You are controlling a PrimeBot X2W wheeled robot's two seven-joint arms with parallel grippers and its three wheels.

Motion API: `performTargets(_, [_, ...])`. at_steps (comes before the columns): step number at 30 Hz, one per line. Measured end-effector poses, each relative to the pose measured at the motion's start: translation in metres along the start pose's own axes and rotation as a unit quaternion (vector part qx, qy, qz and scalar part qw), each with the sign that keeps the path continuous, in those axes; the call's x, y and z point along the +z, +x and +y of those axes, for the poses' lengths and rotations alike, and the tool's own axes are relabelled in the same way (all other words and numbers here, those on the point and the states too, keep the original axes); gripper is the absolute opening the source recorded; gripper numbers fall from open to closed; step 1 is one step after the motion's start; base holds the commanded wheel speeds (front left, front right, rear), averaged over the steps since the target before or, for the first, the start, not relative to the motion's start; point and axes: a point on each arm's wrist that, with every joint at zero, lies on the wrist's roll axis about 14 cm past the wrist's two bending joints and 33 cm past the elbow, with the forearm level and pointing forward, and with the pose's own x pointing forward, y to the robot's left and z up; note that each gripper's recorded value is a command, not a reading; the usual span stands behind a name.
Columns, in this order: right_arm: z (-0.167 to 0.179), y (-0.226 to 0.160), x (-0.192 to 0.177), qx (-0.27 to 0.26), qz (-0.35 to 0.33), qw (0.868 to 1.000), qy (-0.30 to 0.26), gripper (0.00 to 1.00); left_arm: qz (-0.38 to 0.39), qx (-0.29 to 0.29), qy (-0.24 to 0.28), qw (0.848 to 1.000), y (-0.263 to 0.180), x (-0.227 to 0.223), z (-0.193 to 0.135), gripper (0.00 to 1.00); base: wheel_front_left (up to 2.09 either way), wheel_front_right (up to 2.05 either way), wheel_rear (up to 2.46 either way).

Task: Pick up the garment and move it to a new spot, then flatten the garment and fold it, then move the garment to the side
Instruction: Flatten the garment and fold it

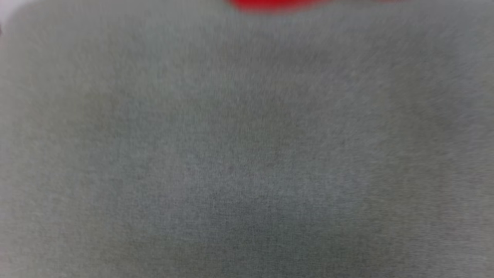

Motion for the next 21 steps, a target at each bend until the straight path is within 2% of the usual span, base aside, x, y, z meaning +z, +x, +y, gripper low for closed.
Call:
performTargets(4, [-0.005,0.019,-0.012,0.0,-0.038,0.999,-0.009,0.0,-0.052,-0.013,-0.03,0.998,0.024,-0.02,-0.011,0.0,0.0,0.0,0.0])
performTargets(6, [-0.003,0.014,-0.059,0.0,-0.006,1.0,-0.008,0.0,-0.035,-0.018,-0.036,0.999,0.031,-0.055,-0.014,0.0,0.0,0.0,0.0])
performTargets(9, [0.01,-0.013,-0.155,0.007,0.084,0.996,0.011,0.0,0.026,-0.023,-0.035,0.999,0.031,-0.128,-0.019,0.0,0.0,0.0,0.0])
performTargets(11, [0.017,-0.026,-0.193,0.009,0.117,0.993,0.026,0.0,0.071,-0.018,-0.046,0.996,0.024,-0.173,-0.018,0.0,0.0,0.0,0.0])
performTargets(14, [0.028,-0.045,-0.235,0.013,0.161,0.986,0.051,0.0,0.127,-0.01,-0.048,0.991,0.007,-0.217,-0.01,0.0,0.0,0.0,0.0])
performTargets(17, [0.039,-0.06,-0.261,0.018,0.202,0.976,0.075,0.0,0.174,0.004,-0.059,0.983,-0.012,-0.246,-0.001,0.0,0.0,0.0,0.0])
performTargets(21, [0.035,-0.076,-0.27,0.013,0.252,0.963,0.096,0.0,0.221,0.01,-0.06,0.973,-0.037,-0.263,0.005,0.0,0.0,0.0,0.0])
